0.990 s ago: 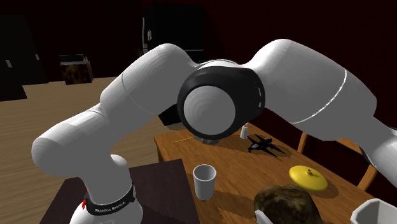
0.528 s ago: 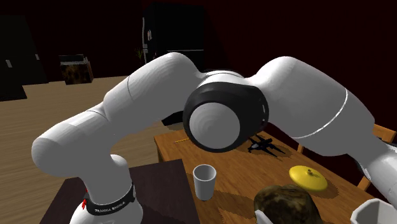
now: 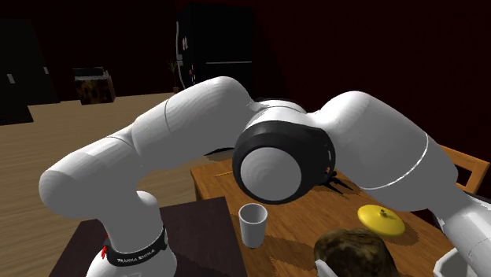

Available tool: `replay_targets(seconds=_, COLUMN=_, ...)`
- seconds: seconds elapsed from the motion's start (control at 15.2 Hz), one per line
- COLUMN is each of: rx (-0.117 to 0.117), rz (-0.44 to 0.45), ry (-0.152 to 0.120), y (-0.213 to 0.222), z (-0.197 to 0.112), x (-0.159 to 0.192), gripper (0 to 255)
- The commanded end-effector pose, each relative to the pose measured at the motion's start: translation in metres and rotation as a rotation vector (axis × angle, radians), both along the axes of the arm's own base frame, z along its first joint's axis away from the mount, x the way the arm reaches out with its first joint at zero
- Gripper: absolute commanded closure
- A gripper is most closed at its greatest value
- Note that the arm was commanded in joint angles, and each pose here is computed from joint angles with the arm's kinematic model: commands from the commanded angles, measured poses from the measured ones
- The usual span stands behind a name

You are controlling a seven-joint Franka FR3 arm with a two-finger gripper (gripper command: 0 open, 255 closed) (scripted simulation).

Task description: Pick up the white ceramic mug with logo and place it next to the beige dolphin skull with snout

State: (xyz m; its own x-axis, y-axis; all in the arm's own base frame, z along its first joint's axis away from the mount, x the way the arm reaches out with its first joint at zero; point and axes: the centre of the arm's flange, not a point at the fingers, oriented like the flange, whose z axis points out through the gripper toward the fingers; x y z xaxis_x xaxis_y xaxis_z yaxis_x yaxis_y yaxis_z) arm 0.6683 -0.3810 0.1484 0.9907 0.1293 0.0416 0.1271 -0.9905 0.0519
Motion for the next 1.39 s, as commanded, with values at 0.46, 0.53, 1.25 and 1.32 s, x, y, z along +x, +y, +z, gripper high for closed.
replay_targets(seconds=0.46, rx=-0.001, rz=0.0, ry=-0.001, y=0.0, z=-0.002, x=0.0, gripper=0)
replay_targets(seconds=0.53, rx=-0.001, rz=0.0, ry=-0.001, y=0.0, z=-0.002, x=0.0, gripper=0)
replay_targets(seconds=1.25, rx=-0.001, rz=0.0, ry=-0.001, y=0.002, z=0.048, x=-0.003, gripper=0)
replay_targets(seconds=1.32, rx=-0.001, rz=0.0, ry=-0.001, y=0.002, z=0.048, x=-0.003, gripper=0)
